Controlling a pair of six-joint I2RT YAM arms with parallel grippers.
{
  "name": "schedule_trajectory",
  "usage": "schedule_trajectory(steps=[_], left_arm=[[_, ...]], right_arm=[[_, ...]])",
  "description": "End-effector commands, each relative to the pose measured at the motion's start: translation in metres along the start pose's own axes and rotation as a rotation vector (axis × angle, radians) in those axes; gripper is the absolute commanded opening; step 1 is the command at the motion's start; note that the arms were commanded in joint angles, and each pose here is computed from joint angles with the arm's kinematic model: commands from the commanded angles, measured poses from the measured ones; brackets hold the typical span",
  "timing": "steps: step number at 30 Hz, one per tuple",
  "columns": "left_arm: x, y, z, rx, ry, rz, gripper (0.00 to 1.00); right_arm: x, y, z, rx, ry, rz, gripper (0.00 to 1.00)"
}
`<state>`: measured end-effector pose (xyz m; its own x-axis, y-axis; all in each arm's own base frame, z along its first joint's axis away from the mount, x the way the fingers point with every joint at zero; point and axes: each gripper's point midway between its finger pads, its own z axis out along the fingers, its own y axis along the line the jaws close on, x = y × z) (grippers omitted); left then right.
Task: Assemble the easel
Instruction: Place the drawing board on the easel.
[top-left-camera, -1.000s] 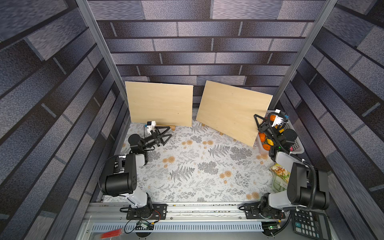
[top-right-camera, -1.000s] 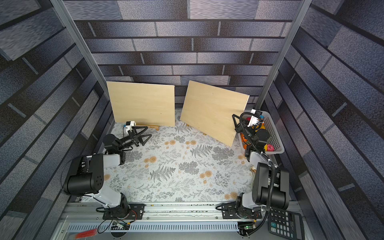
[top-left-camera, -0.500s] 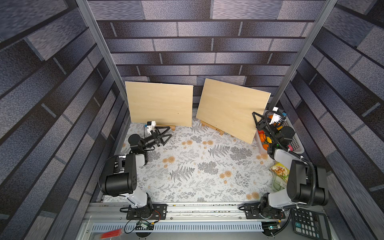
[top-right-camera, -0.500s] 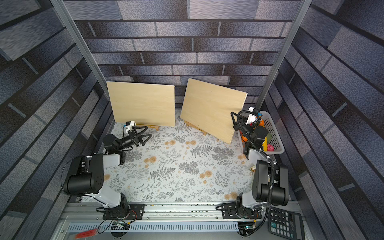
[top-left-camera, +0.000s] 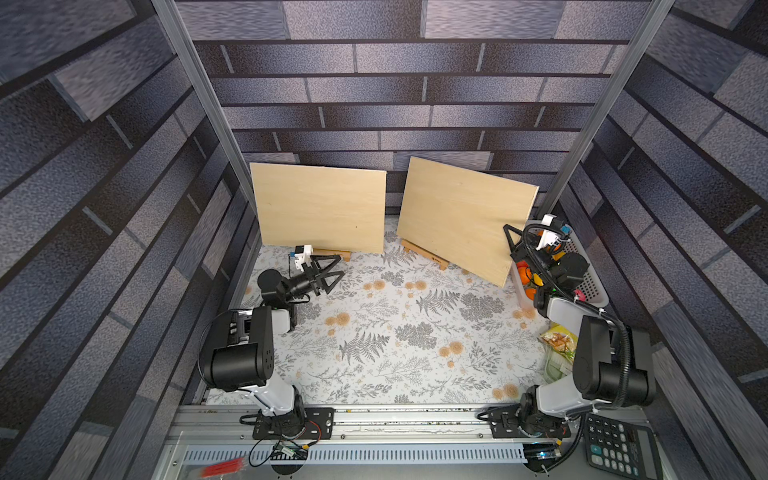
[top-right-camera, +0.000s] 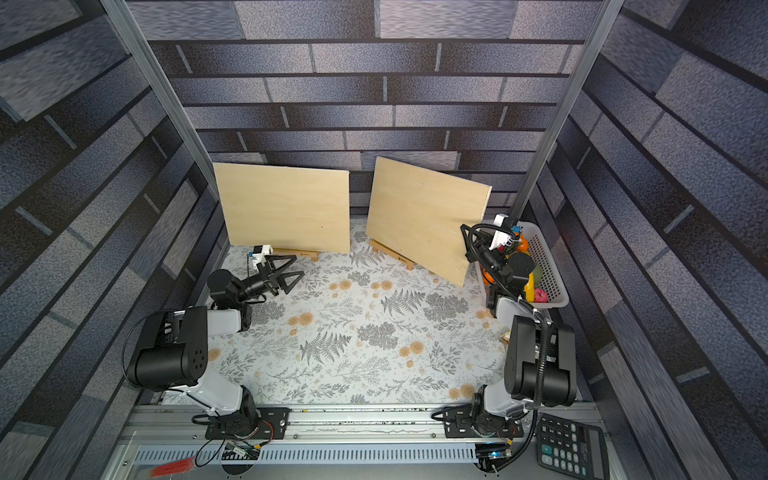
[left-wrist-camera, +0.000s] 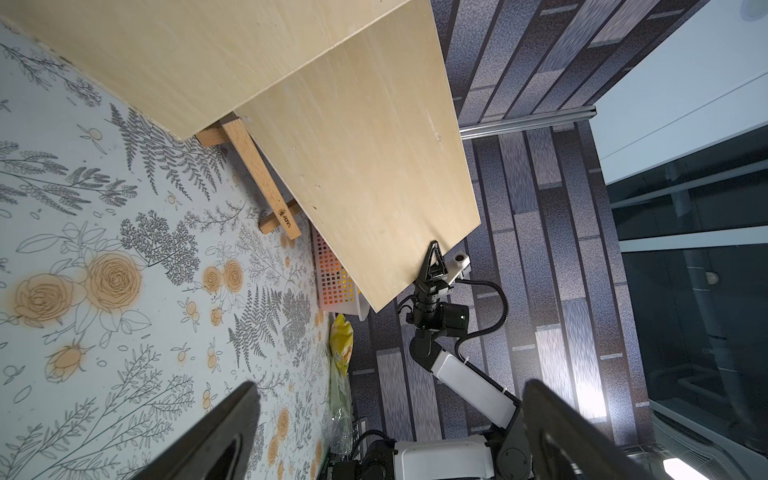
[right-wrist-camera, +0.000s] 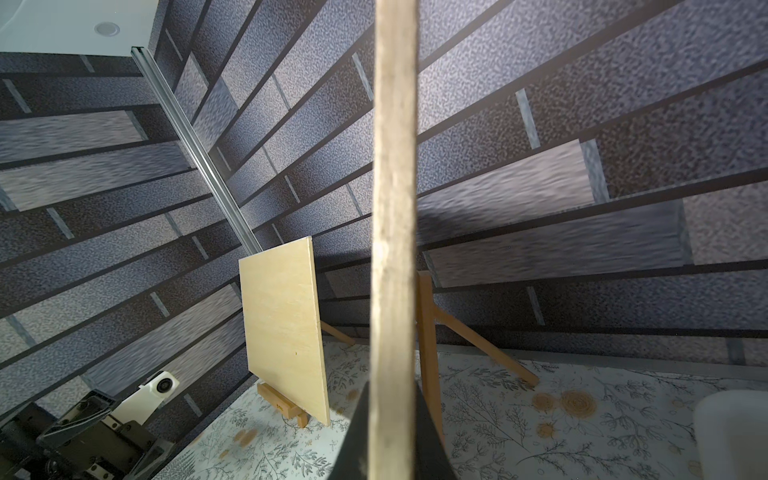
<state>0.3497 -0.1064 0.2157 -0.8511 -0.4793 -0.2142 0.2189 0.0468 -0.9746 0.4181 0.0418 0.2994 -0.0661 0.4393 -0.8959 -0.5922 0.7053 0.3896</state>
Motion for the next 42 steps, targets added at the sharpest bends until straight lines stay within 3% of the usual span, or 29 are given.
schedule_trajectory(steps=[1, 7, 9, 10, 13, 25, 30, 37, 42], left_arm=[[0.006, 0.003, 0.002, 0.003, 0.028, 0.035, 1.00], [0.003, 0.005, 0.003, 0.003, 0.030, 0.031, 1.00], [0.002, 0.005, 0.004, 0.003, 0.032, 0.029, 1.00], [0.001, 0.005, 0.004, 0.004, 0.031, 0.030, 1.00], [0.000, 0.004, 0.006, 0.010, 0.036, 0.035, 1.00], [0.000, 0.008, 0.006, 0.006, 0.036, 0.029, 1.00], [0.000, 0.006, 0.006, 0.007, 0.036, 0.033, 1.00], [-0.003, 0.003, 0.007, 0.012, 0.033, 0.047, 1.00], [-0.004, 0.003, 0.008, 0.012, 0.035, 0.045, 1.00]], right_arm=[[-0.024, 0.035, -0.007, -0.091, -0.104, -0.223, 0.00], [0.006, 0.022, -0.015, -0.049, -0.057, -0.209, 0.00], [0.010, 0.020, -0.018, -0.035, -0.053, -0.219, 0.13], [0.013, 0.020, -0.019, -0.033, -0.048, -0.218, 0.26], [0.018, 0.019, -0.020, -0.039, -0.033, -0.211, 0.37], [0.032, 0.010, -0.022, -0.011, -0.012, -0.215, 0.39], [0.025, 0.011, -0.024, 0.010, -0.036, -0.213, 0.70], [0.019, 0.014, -0.031, 0.041, -0.066, -0.171, 1.00], [0.025, 0.006, -0.033, 0.073, -0.068, -0.087, 1.00]])
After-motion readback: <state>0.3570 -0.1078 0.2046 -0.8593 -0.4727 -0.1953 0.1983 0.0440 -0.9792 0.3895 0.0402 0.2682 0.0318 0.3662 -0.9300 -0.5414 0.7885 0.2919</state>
